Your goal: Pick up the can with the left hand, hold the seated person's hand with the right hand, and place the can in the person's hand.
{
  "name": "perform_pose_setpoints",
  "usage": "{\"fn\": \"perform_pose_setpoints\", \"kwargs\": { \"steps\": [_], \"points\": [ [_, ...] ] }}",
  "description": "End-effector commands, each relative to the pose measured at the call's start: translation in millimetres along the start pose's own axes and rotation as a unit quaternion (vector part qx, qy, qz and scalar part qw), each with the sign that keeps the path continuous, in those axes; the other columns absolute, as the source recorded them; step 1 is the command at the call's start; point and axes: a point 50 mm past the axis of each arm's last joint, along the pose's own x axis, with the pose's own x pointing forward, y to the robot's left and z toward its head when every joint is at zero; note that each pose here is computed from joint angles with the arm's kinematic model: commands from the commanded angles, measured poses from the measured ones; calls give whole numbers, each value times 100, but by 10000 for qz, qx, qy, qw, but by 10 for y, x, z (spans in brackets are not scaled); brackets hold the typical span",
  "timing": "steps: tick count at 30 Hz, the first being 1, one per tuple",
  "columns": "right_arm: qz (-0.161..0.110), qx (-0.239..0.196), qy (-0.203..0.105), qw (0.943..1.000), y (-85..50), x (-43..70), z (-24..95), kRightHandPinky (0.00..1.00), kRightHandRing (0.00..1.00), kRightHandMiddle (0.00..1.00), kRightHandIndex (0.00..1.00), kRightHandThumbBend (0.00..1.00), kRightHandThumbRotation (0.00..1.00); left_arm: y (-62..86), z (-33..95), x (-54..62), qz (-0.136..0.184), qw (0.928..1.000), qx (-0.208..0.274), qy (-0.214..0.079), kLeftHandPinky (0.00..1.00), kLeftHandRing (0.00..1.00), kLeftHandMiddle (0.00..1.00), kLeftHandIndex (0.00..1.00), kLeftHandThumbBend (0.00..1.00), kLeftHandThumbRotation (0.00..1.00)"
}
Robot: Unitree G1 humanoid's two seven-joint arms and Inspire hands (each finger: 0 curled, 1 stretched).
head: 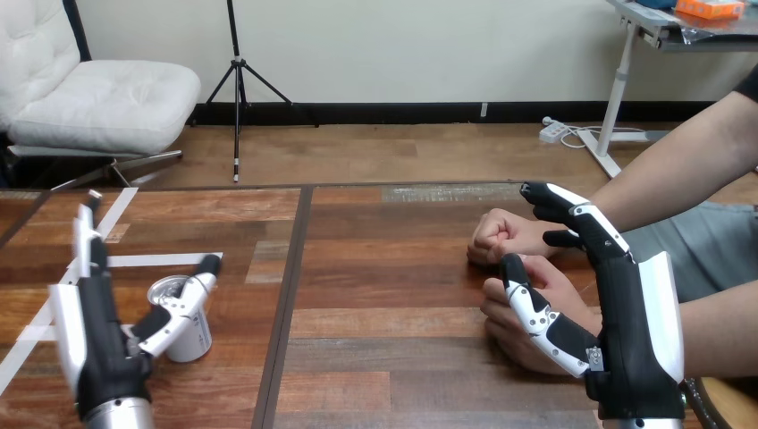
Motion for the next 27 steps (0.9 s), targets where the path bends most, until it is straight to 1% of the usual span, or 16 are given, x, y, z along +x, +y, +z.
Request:
{"fn": "perform_pose_setpoints", "kwargs": {
  "steps": [1, 11, 19, 27],
  "points": [
    [-201, 84, -366, 9991, -44, 147, 117, 69, 78, 79, 77, 33, 2, -85, 119, 212, -226, 9995, -92, -211, 100, 100, 100, 96, 80, 25],
    [-196, 117, -378, 9990, -49, 149, 123, 69, 78, 79, 76, 34, 2, -137, 75, 261, -490, 9988, -29, -27, 99, 99, 99, 96, 82, 26],
    [-158, 79, -378, 9991, -49, 149, 125, 71, 78, 79, 76, 34, 1, -161, 45, 281, -589, 9981, 162, 107, 96, 96, 97, 95, 85, 30],
    [-114, 63, -362, 9993, -46, 153, 122, 72, 79, 80, 77, 34, 2, -183, 15, 307, -688, 9971, 232, 205, 94, 95, 96, 95, 87, 30]
  ]
}}
